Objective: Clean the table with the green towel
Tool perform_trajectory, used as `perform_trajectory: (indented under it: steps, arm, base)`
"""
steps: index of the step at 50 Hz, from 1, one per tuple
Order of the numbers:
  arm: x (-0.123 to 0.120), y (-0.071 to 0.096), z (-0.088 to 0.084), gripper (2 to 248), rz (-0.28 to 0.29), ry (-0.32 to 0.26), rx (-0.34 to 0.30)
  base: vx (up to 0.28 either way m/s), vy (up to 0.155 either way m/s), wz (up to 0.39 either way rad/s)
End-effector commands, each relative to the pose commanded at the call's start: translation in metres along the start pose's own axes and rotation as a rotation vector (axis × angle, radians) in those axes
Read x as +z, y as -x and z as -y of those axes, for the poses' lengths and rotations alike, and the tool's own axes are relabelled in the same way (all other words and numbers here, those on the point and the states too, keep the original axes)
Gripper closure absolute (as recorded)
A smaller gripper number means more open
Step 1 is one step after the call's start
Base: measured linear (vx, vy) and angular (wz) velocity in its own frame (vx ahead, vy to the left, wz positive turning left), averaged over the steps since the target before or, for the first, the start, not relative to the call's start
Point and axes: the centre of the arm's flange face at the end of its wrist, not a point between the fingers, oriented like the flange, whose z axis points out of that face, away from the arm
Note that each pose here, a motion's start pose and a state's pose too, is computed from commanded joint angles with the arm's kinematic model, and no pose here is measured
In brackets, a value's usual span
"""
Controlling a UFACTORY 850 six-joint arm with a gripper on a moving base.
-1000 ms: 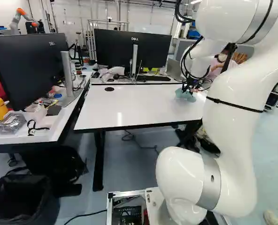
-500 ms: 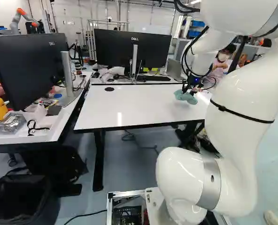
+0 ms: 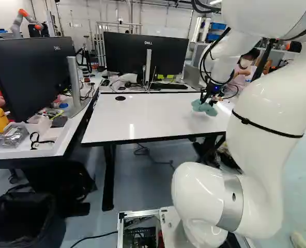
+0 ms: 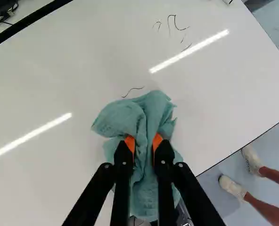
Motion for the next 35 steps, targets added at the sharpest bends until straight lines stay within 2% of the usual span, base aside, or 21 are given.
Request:
perform_trajectory:
  steps: [14, 35]
  arm:
    - [0.002, -0.006, 0.002, 191, -0.021, -0.002, -0.004]
    - [0.015, -0.043, 0.023, 191, -0.152, -0.021, -0.036]
  base:
    - [0.0, 0.0, 0.0]
    - [0.0, 0.0, 0.0]
